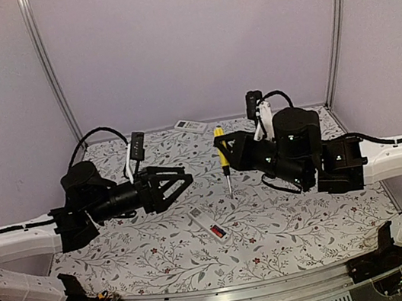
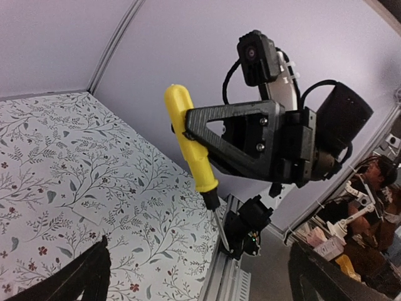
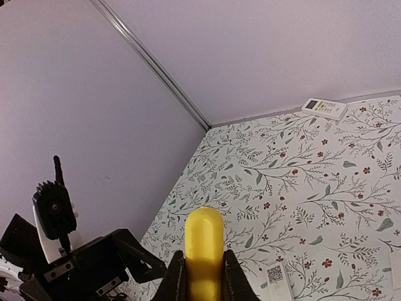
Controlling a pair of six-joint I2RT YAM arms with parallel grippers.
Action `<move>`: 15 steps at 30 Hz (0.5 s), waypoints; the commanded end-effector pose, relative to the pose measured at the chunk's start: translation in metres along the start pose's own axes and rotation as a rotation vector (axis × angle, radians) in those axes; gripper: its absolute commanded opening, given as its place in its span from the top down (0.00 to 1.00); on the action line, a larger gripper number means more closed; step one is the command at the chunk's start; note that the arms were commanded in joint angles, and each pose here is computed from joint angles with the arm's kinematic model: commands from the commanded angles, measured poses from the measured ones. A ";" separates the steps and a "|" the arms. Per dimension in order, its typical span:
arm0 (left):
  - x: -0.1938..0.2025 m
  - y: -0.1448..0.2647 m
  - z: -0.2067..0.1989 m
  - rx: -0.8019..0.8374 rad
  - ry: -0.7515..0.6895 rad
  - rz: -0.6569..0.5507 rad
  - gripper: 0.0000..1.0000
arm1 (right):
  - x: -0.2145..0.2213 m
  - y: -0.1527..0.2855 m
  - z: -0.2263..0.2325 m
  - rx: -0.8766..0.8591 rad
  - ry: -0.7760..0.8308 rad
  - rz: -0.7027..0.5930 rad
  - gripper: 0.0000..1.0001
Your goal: Unload the batteries from the remote control
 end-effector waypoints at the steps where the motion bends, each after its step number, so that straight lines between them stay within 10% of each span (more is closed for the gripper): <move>1: -0.003 -0.023 -0.012 0.060 0.022 -0.042 0.01 | -0.009 0.004 0.004 -0.019 -0.049 -0.073 1.00; 15: 0.016 -0.077 -0.020 0.166 0.121 0.039 0.34 | -0.011 0.000 0.009 -0.024 -0.017 -0.087 1.00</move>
Point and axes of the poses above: each gripper's point midway between its finger pads, its own y axis back along the fingers, its own z axis along the line the jaws close on, x = y × z, the point moved 10 cm from there along y, back along the fingers, and after that the axes turned 14 degrees about -y, right-handed, at the moved point
